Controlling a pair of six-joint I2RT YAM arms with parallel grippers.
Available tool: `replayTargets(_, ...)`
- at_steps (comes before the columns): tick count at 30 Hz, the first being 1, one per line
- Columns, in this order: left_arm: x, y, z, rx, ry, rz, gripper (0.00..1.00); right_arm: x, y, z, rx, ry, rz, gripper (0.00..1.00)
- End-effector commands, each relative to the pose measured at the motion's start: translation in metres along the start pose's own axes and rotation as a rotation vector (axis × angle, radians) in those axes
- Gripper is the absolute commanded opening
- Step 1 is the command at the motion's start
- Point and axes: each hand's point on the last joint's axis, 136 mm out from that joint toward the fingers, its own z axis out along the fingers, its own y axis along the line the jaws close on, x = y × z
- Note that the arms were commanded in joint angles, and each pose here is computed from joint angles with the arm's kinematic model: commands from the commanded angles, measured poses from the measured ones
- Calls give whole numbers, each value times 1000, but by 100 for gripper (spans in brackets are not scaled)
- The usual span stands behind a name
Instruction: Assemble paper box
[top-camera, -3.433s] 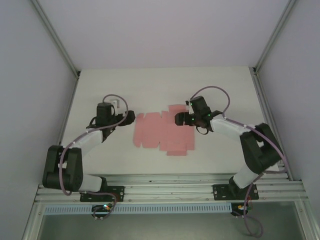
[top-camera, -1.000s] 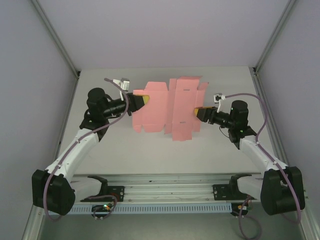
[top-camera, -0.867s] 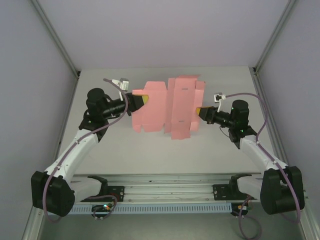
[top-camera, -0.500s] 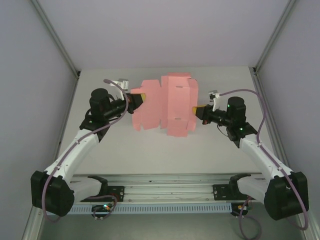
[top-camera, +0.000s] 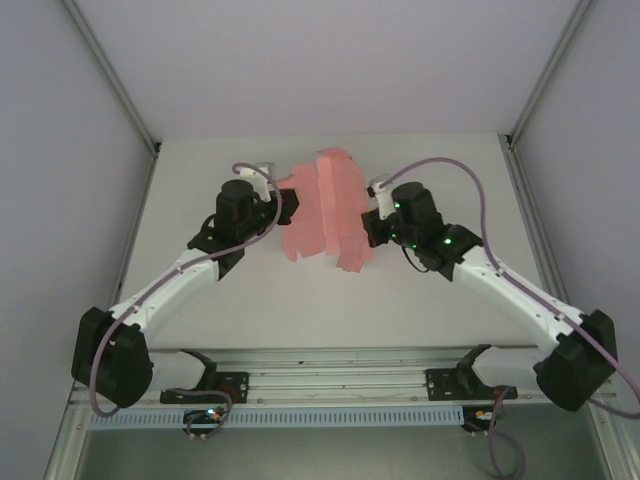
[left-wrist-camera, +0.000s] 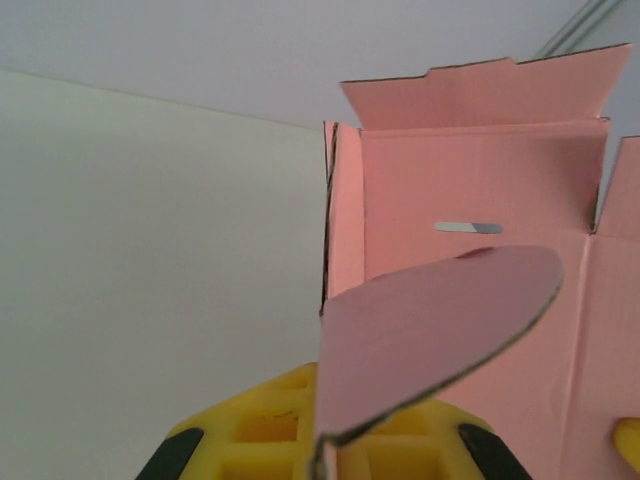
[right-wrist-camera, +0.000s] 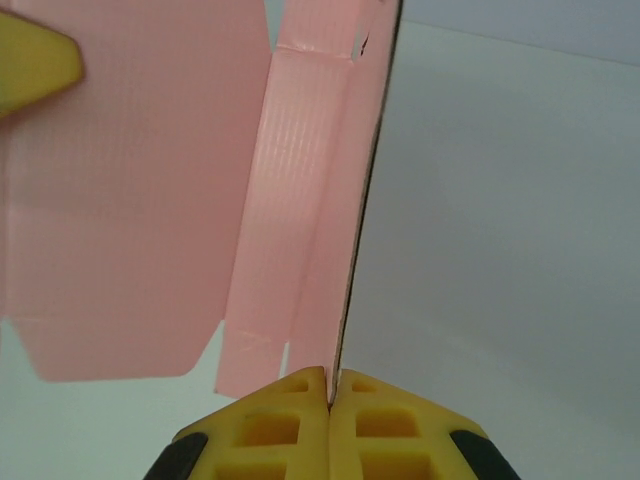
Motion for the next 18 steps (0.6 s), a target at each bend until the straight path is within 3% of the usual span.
replayTargets(1,12,4,8,-19,15,-58,1,-8,-25,6,270,8,-167,0)
replayTargets(7,43,25,11,-81,61,-142,5,-15,-31,26,454,48,-378,0)
replayTargets(14,90,59,5,-178,97,-255,16,-6,-20,50,413,79,-671,0)
replayTargets(18,101,63,-2,-193,115,-250,18,-5,-19,56,411,78,-809,0)
